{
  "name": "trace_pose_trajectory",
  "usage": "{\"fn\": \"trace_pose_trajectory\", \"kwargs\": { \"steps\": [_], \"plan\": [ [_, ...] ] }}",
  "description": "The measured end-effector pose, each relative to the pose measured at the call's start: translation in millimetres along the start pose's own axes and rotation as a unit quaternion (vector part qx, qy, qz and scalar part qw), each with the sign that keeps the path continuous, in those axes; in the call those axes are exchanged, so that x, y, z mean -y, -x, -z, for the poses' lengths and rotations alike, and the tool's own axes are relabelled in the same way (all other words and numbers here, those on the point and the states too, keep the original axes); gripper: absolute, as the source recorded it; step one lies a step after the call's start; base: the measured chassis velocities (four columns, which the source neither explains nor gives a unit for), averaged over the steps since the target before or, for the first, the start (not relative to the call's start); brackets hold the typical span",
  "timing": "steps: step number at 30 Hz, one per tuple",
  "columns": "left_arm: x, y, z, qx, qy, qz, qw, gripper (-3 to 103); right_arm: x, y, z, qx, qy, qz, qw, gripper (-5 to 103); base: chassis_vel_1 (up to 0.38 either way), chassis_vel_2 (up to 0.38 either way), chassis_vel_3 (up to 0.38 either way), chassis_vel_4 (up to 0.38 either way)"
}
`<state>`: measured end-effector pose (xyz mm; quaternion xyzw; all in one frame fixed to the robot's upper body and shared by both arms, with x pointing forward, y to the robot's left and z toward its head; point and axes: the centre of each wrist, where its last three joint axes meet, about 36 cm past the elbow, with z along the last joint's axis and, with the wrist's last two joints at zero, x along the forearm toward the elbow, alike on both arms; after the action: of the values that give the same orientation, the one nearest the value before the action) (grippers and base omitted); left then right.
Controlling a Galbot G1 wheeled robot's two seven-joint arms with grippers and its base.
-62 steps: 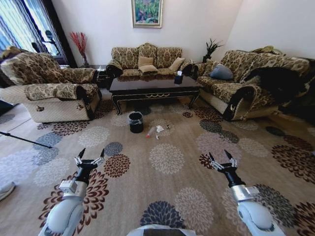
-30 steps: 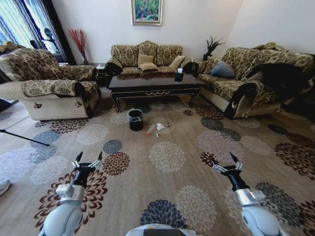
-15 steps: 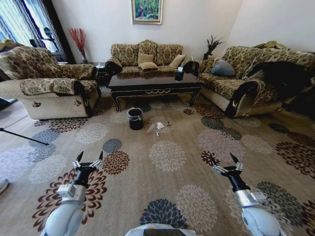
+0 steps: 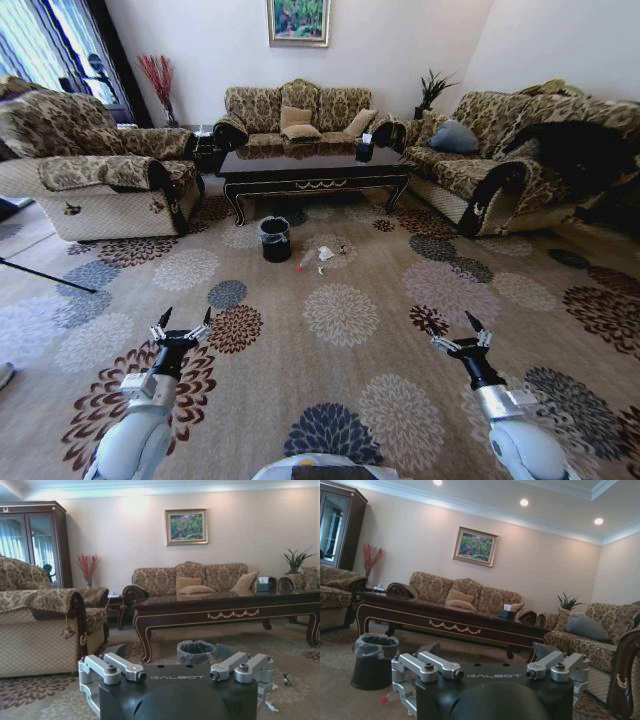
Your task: Move to the front of the table and pick up the trash from the floor, then place it into the trash bin.
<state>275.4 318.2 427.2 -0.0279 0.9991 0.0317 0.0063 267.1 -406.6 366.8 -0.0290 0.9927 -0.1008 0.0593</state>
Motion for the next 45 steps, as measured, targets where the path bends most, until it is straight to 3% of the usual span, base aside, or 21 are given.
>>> {"fn": "trace_pose_trajectory", "kwargs": {
  "steps": [23,45],
  "plan": [
    [-2.0,6.4,-8.1,-0.012,0.001,0.004,0.9999,100,2.7,14.8,-8.9,0.001,-0.001,0.003,1.0,100,0.0,0.0,0.0,0.0],
    [2.3,3.8,-1.9,-0.001,0.0,-0.001,1.0,100,0.5,13.0,-8.0,0.008,-0.003,-0.001,1.0,100,0.0,0.0,0.0,0.0]
  ]
}}
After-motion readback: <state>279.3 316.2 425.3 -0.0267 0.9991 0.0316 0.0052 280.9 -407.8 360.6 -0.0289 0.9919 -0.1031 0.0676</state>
